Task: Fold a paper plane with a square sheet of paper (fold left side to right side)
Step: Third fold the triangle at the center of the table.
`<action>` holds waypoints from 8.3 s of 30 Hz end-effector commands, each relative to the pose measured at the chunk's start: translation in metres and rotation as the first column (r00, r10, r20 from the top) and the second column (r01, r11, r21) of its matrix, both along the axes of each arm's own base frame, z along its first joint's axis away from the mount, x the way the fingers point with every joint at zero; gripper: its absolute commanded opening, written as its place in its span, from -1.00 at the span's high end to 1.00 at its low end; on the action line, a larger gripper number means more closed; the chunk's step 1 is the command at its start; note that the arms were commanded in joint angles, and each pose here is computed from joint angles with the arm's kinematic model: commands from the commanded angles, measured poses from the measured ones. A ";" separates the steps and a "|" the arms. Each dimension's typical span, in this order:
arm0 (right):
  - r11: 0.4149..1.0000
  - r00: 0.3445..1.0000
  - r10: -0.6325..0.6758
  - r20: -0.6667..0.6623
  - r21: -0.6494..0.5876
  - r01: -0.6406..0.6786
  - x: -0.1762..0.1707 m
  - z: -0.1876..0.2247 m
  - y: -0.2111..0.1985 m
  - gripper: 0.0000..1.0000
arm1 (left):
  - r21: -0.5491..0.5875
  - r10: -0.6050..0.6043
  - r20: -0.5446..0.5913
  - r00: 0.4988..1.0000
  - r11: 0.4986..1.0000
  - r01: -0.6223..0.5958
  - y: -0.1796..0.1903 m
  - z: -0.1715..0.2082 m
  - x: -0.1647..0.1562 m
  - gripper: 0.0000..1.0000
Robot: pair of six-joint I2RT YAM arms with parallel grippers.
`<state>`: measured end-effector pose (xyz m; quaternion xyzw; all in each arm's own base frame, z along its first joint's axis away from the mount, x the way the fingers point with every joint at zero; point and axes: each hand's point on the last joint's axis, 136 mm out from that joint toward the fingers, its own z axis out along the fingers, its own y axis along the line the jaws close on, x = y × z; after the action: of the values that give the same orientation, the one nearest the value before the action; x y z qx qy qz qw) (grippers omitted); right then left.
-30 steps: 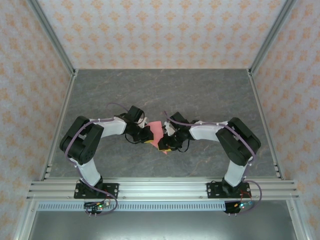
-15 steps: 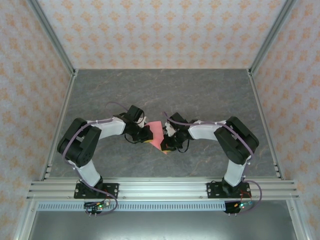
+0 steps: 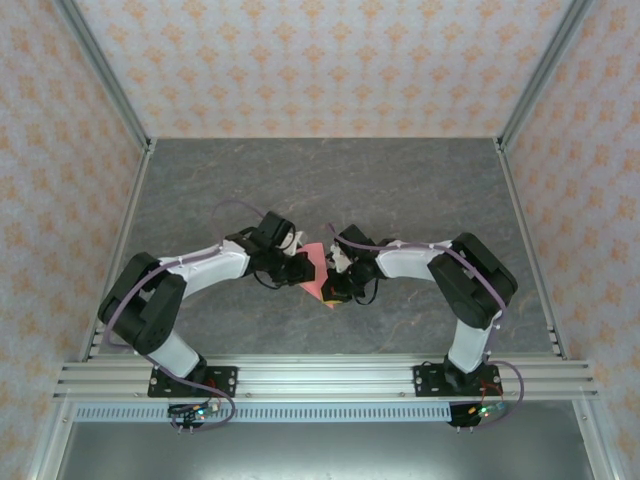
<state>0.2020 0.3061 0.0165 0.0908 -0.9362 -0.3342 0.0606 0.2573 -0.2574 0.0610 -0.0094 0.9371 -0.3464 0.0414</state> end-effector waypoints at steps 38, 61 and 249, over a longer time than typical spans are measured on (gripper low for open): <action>0.959 0.998 -0.016 -0.062 -0.284 -0.002 -0.018 -0.049 -0.048 1.00 | 0.259 0.134 -0.057 0.989 0.959 -0.115 0.062 -0.067 0.009 0.83; 0.961 0.998 -0.022 -0.053 -0.278 0.006 -0.015 -0.045 -0.045 1.00 | 0.152 0.150 0.072 0.986 0.975 -0.160 0.090 -0.007 0.034 0.81; 0.926 0.993 -0.119 0.021 -0.358 0.118 -0.012 -0.023 -0.042 1.00 | 0.305 0.061 -0.041 0.997 0.951 -0.045 0.099 -0.063 0.011 0.86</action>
<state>0.2040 0.2953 0.0175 0.0327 -0.9721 -0.2302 0.0318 0.2810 -0.1986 0.0144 -0.0216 0.9626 -0.2672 0.0387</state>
